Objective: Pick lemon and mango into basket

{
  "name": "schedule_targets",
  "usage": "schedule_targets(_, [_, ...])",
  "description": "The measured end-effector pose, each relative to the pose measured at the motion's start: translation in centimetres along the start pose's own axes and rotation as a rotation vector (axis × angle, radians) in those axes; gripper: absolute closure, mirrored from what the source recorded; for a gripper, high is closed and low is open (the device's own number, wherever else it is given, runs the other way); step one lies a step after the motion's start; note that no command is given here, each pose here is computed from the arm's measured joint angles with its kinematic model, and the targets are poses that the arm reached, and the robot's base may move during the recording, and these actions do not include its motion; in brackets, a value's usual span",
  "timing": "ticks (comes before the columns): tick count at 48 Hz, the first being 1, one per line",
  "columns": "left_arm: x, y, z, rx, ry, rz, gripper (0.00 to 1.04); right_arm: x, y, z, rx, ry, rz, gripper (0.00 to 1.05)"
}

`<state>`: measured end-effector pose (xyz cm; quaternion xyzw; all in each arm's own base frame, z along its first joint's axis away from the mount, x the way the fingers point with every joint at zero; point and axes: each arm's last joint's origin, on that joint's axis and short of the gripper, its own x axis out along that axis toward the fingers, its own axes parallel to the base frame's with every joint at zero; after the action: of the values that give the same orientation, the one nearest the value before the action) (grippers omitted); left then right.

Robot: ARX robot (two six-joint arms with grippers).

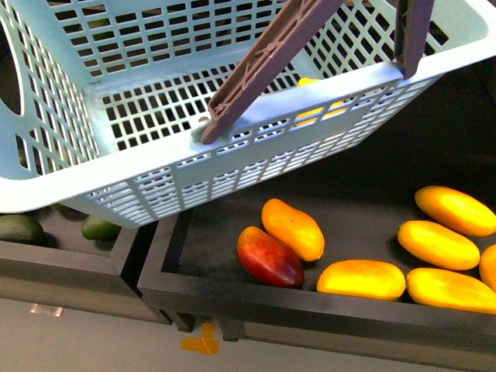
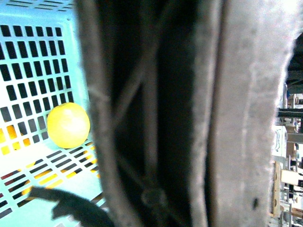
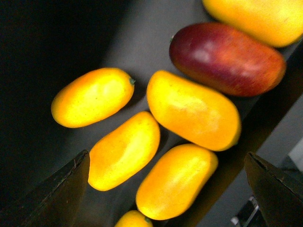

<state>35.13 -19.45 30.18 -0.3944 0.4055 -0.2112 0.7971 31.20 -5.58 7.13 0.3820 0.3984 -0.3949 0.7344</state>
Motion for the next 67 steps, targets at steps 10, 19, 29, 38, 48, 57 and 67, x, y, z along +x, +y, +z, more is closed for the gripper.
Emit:
schedule_targets(10, [0.0,0.0,0.0,0.001,0.001,-0.001,0.91,3.0,3.7,-0.9,0.107,0.048,-0.027,0.09])
schedule_targets(19, [0.0,0.0,0.0,0.002,0.004,-0.003,0.91,4.7,5.6,-0.9,0.175,0.056,-0.037,0.09])
schedule_targets(29, [0.0,0.0,0.0,0.001,0.004,-0.003,0.91,7.1,6.1,-1.4,0.241,0.061,-0.09,0.09])
schedule_targets(38, [0.0,0.0,0.0,0.002,0.001,-0.001,0.91,8.5,6.4,-1.9,0.293,0.048,-0.114,0.09])
schedule_targets(48, [0.0,0.0,0.0,0.001,0.004,-0.003,0.91,9.4,7.5,-2.1,0.372,0.012,-0.107,0.09])
schedule_targets(57, [0.0,0.0,0.0,0.001,0.004,-0.003,0.91,10.6,8.6,-2.1,0.43,-0.002,-0.105,0.09])
schedule_targets(67, [0.0,0.0,0.0,0.002,0.003,-0.003,0.91,11.8,9.0,-2.1,0.436,-0.014,-0.124,0.09])
